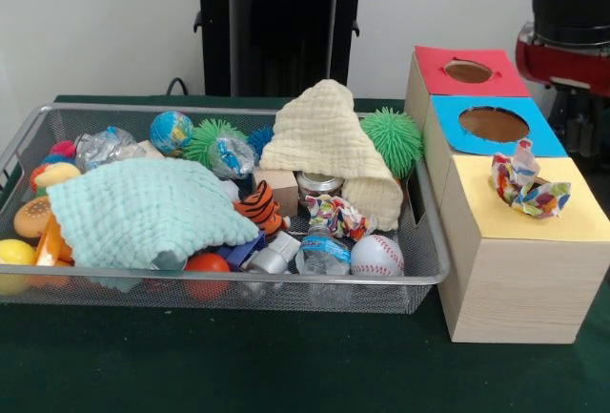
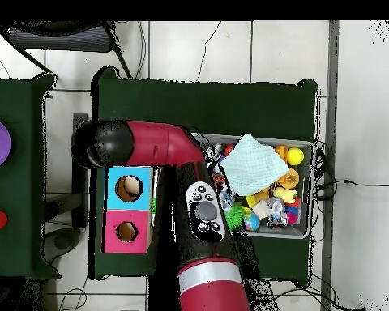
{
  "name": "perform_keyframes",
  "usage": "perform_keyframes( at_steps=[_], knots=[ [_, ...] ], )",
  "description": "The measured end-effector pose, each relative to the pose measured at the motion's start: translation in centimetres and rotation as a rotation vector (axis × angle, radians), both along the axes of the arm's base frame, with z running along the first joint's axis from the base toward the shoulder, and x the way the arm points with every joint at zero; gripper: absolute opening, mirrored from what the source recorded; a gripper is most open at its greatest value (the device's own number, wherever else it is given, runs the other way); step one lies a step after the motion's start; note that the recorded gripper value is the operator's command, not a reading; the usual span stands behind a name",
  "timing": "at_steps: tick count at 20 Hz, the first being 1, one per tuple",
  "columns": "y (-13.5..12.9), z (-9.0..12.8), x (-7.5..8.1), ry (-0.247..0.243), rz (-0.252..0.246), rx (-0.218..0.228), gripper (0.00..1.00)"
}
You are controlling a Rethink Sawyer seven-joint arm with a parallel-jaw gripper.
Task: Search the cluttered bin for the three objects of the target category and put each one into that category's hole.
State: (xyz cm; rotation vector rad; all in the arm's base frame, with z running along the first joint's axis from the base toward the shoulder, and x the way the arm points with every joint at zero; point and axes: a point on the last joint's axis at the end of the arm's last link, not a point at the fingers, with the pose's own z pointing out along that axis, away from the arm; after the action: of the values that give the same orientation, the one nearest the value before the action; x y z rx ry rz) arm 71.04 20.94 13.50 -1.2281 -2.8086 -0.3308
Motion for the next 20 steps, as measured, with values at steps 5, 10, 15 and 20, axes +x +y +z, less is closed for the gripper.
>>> perform_keyframes(
  at_steps=[5,10,15,20],
  knots=[
    [1.7,-0.4,-0.4,-0.016,0.021,-0.01,0.0],
    [1.9,-1.5,-0.5,-0.033,0.046,-0.068,0.0],
    [0.6,-1.8,0.2,-0.062,0.063,-0.139,0.0],
    [-1.9,-1.4,1.5,-0.097,0.057,-0.207,0.0]
  ],
)
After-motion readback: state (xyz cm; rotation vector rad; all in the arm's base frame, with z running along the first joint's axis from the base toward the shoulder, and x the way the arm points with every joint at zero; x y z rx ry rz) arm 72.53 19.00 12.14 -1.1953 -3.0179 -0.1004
